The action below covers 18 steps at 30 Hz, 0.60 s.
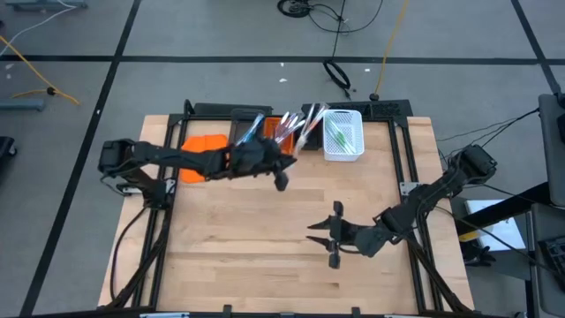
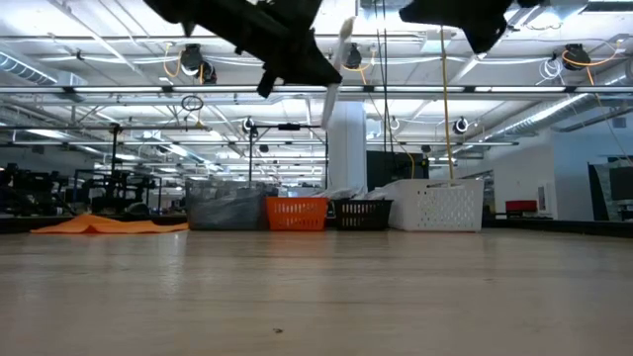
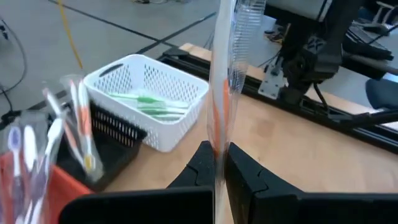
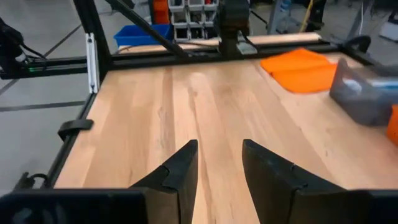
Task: Pick & Place Toothbrushes
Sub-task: Put the orange toothbrush into the black bin
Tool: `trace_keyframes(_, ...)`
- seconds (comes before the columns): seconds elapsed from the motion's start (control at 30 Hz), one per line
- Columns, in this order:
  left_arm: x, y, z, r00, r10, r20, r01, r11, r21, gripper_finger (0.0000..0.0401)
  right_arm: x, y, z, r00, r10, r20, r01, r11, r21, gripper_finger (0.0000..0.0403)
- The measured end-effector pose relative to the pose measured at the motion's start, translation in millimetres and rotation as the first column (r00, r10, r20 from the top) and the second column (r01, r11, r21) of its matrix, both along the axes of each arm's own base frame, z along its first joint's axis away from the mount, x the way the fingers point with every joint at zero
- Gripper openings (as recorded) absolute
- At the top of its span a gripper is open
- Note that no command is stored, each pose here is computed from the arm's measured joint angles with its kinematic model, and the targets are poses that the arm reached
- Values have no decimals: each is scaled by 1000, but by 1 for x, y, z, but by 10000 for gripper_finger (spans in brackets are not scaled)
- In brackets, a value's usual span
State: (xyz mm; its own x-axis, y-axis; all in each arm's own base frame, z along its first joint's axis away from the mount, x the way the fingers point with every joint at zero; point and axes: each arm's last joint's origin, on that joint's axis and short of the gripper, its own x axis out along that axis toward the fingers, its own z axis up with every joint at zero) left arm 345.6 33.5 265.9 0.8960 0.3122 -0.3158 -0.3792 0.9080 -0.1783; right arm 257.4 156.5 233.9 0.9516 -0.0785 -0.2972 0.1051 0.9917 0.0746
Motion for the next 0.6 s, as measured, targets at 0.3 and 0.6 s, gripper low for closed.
trace_keyframes(0.3, 42, 46, -4, 999, 3, -36, -4, 1000, -29, 4, -6, -3, -17, 999, 28, -44, -26, 998, 53, 116)
trace_keyframes(0.6, 86, 88, -16, 978, 40, -207, -43, 999, -7, 4, -9, 2, -19, 993, 101, -59, -99, 994, 41, 116)
